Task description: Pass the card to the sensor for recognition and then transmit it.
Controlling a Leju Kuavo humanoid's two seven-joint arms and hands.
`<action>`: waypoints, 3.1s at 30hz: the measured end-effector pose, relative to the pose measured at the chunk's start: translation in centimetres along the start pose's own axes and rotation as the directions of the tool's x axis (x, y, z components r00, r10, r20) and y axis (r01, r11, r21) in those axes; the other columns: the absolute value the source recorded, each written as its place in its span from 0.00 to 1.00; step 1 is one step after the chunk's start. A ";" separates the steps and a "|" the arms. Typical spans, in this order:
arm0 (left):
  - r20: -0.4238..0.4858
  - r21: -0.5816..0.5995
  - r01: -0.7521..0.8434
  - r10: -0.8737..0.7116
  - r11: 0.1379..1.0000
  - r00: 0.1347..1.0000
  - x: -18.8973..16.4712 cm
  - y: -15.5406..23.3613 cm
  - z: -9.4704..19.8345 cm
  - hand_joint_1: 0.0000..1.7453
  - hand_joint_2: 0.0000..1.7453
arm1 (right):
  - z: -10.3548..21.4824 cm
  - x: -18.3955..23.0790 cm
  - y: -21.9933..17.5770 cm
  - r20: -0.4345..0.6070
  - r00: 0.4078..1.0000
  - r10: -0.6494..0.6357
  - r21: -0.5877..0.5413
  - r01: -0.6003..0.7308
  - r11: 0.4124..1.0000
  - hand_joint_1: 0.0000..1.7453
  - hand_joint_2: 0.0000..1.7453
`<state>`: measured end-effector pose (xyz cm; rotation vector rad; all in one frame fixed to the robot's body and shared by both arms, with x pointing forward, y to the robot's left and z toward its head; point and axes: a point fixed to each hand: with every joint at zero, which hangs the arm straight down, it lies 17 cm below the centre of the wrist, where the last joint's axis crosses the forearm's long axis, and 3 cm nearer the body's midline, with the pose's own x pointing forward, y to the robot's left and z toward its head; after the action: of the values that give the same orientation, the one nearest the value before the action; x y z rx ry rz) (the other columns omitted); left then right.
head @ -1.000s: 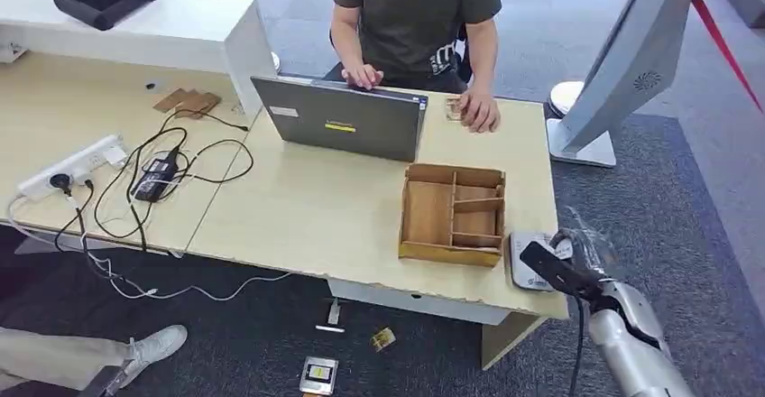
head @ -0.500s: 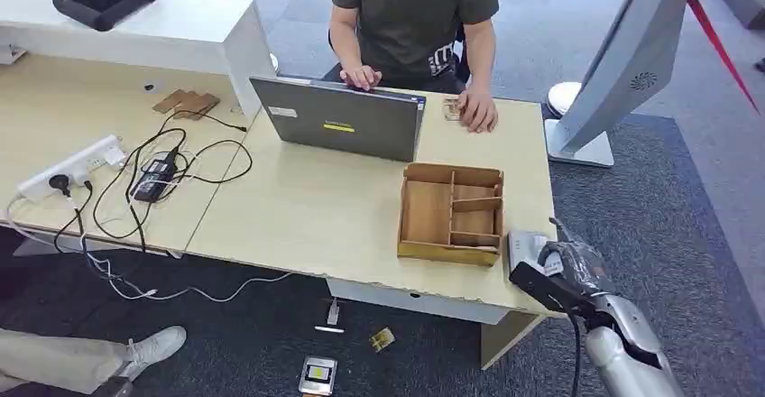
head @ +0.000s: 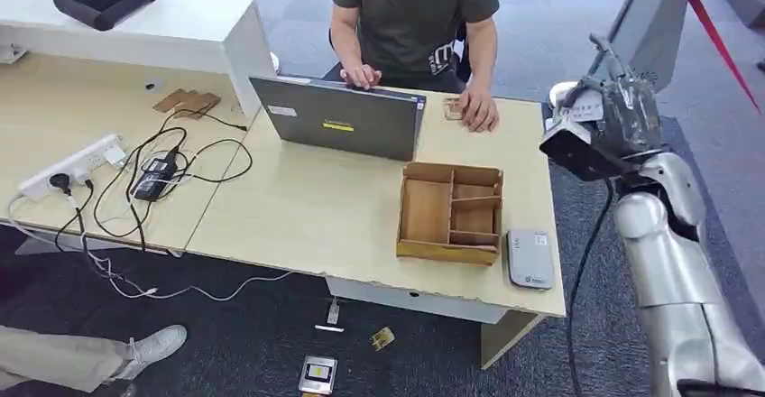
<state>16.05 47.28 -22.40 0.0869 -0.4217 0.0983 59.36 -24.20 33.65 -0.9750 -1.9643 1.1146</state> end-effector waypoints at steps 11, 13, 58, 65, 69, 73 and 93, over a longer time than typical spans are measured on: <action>0.029 -0.016 0.064 -0.063 0.998 0.998 2.0 -1.8 -0.6 0.00 1.00 | -7.2 4.8 -3.4 0.092 0.991 -0.097 -0.044 0.101 0.994 1.00 1.00; 0.034 -0.006 0.086 -0.085 0.996 0.996 3.3 -2.1 -1.0 0.00 1.00 | -8.8 5.7 -3.1 0.079 0.990 -0.118 -0.014 0.120 0.993 1.00 1.00; 0.069 -0.121 0.300 -0.293 0.946 0.954 11.6 -9.0 -1.7 0.00 1.00 | -8.5 4.9 8.9 -0.223 0.963 0.151 0.428 -0.043 0.903 0.00 1.00; 0.075 -0.112 0.280 -0.273 0.953 0.959 10.9 -8.8 -1.8 0.00 1.00 | -11.2 6.5 4.4 -0.142 0.990 -0.023 0.213 0.053 0.976 0.00 1.00; 0.083 -0.112 0.260 -0.252 0.959 0.964 9.6 -8.5 -1.7 0.00 1.00 | -12.2 7.4 1.2 -0.052 0.990 -0.128 0.118 0.134 0.984 0.00 1.00; 0.079 -0.112 0.240 -0.232 0.964 0.969 7.8 -8.0 -1.6 0.00 1.00 | -12.0 7.2 -0.4 0.015 0.986 -0.168 0.093 0.166 0.982 0.00 1.00; 0.023 -0.063 0.125 -0.124 0.990 0.992 0.7 -4.4 -0.8 0.00 1.00 | 4.1 1.9 7.2 -0.073 0.993 -0.092 0.189 0.104 0.977 0.00 1.00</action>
<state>17.47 43.04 -23.10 0.0511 -0.4372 -0.0387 57.04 -21.65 25.84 -0.7931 -1.7958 1.1780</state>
